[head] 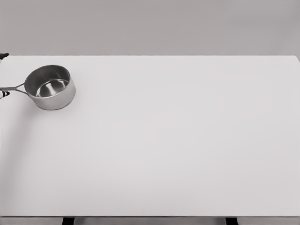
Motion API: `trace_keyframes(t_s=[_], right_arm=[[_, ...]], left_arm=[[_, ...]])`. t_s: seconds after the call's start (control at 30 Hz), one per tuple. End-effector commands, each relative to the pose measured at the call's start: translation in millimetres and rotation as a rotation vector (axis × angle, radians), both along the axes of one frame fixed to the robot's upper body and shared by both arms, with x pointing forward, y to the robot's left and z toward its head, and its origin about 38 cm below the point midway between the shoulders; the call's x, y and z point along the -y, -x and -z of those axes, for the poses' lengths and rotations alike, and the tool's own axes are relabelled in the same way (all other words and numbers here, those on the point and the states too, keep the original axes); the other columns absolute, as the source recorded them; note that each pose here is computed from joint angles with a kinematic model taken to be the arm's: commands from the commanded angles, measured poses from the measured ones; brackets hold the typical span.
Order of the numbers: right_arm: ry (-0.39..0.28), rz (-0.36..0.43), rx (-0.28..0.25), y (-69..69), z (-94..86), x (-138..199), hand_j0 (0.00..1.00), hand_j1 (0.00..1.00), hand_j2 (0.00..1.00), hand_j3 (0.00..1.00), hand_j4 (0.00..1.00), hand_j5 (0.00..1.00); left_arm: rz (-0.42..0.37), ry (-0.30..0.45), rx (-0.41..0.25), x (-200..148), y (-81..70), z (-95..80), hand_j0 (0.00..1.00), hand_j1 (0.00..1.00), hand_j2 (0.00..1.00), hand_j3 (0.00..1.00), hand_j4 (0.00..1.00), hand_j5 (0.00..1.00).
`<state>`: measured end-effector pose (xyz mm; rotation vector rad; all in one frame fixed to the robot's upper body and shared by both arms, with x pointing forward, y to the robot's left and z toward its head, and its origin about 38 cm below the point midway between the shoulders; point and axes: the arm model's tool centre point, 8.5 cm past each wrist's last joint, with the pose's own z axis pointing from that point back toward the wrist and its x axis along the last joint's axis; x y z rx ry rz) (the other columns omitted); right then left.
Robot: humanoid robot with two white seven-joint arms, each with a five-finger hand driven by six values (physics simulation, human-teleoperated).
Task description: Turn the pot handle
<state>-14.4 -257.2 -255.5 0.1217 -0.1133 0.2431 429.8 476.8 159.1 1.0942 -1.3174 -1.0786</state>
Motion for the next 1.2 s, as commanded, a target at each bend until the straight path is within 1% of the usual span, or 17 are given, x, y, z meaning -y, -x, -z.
trace_keyframes(t_s=[0.0, 0.2, 0.23, 0.33, 0.47, 0.63, 0.67, 0.77, 0.8, 0.83, 0.87, 0.93, 1.0, 1.17], right_arm=[[0.0, 0.0, 0.0, -0.1, 0.0, 0, 1.0, 1.0, 1.0, 1.0, 1.0, 1.0], [0.0, 0.001, 0.001, -0.1, 0.0, 0, 1.0, 1.0, 1.0, 1.0, 1.0, 1.0], [0.0, -0.002, 0.0, -0.1, 0.0, 0, 1.0, 1.0, 1.0, 1.0, 1.0, 1.0], [0.0, -0.002, 0.0, -0.1, 0.0, 0, 1.0, 1.0, 1.0, 1.0, 1.0, 1.0], [0.0, 0.0, -0.001, 0.4, -0.1, 0, 1.0, 1.0, 1.0, 1.0, 1.0, 1.0], [0.0, -0.001, 0.002, -1.1, 0.0, 0, 1.0, 1.0, 1.0, 1.0, 1.0, 1.0], [0.0, -0.002, -0.001, 0.4, -0.1, 0, 1.0, 1.0, 1.0, 1.0, 1.0, 1.0], [0.0, 0.001, 0.001, -0.1, 0.0, 0, 1.0, 1.0, 1.0, 1.0, 1.0, 1.0], [0.0, 0.0, 0.0, -0.1, 0.0, 0, 1.0, 1.0, 1.0, 1.0, 1.0, 1.0], [0.0, 0.001, -0.001, 0.4, -0.1, 0, 1.0, 1.0, 1.0, 1.0, 1.0, 1.0], [0.0, 0.0, -0.001, 0.4, -0.1, 0, 1.0, 1.0, 1.0, 1.0, 1.0, 1.0], [0.0, 0.0, 0.0, -0.1, 0.0, 0, 1.0, 1.0, 1.0, 1.0, 1.0, 1.0], [0.0, 0.0, 0.0, -0.1, 0.0, 0, 1.0, 1.0, 1.0, 1.0, 1.0, 1.0], [0.0, 0.0, -0.001, 0.4, -0.1, 0, 1.0, 1.0, 1.0, 1.0, 1.0, 1.0]], left_arm=[[-0.001, 0.002, -0.004, 0, 0.0, 1.8, 1.0, 1.0, 1.0, 1.0, 1.0, 1.0], [0.005, 0.012, -0.004, 5, -1.7, 4.4, 1.0, 1.0, 1.0, 1.0, 1.0, 1.0], [0.006, 0.011, 0.004, 6, -4.3, 1.2, 1.0, 1.0, 1.0, 1.0, 1.0, 1.0], [0.012, 0.022, 0.003, 7, -6.9, 4.1, 1.0, 1.0, 1.0, 1.0, 1.0, 1.0], [0.013, 0.027, -0.001, 6, -6.7, 6.9, 1.0, 1.0, 1.0, 1.0, 1.0, 1.0], [0.015, 0.026, -0.001, 6, -6.3, 6.9, 1.0, 1.0, 1.0, 1.0, 1.0, 1.0], [0.024, 0.028, 0.0, 7, -5.9, 6.5, 1.0, 1.0, 1.0, 1.0, 1.0, 1.0], [0.107, 0.044, 0.021, 13, -3.1, -0.2, 1.0, 1.0, 1.0, 1.0, 1.0, 1.0], [0.141, 0.051, 0.042, 12, -0.9, -11.9, 1.0, 1.0, 1.0, 1.0, 1.0, 1.0], [0.146, 0.052, 0.05, 4, 3.0, -23.9, 1.0, 1.0, 1.0, 1.0, 1.0, 1.0], [0.145, 0.05, 0.054, 0, 4.9, -31.4, 1.0, 1.0, 1.0, 1.0, 1.0, 1.0], [0.152, 0.052, 0.059, 0, 5.6, -34.6, 1.0, 1.0, 1.0, 1.0, 1.0, 1.0], [0.146, 0.05, 0.051, -1, 5.7, -31.8, 1.0, 1.0, 1.0, 1.0, 1.0, 1.0], [0.144, 0.051, 0.052, -1, 5.4, -32.6, 1.0, 1.0, 1.0, 1.0, 1.0, 1.0]])
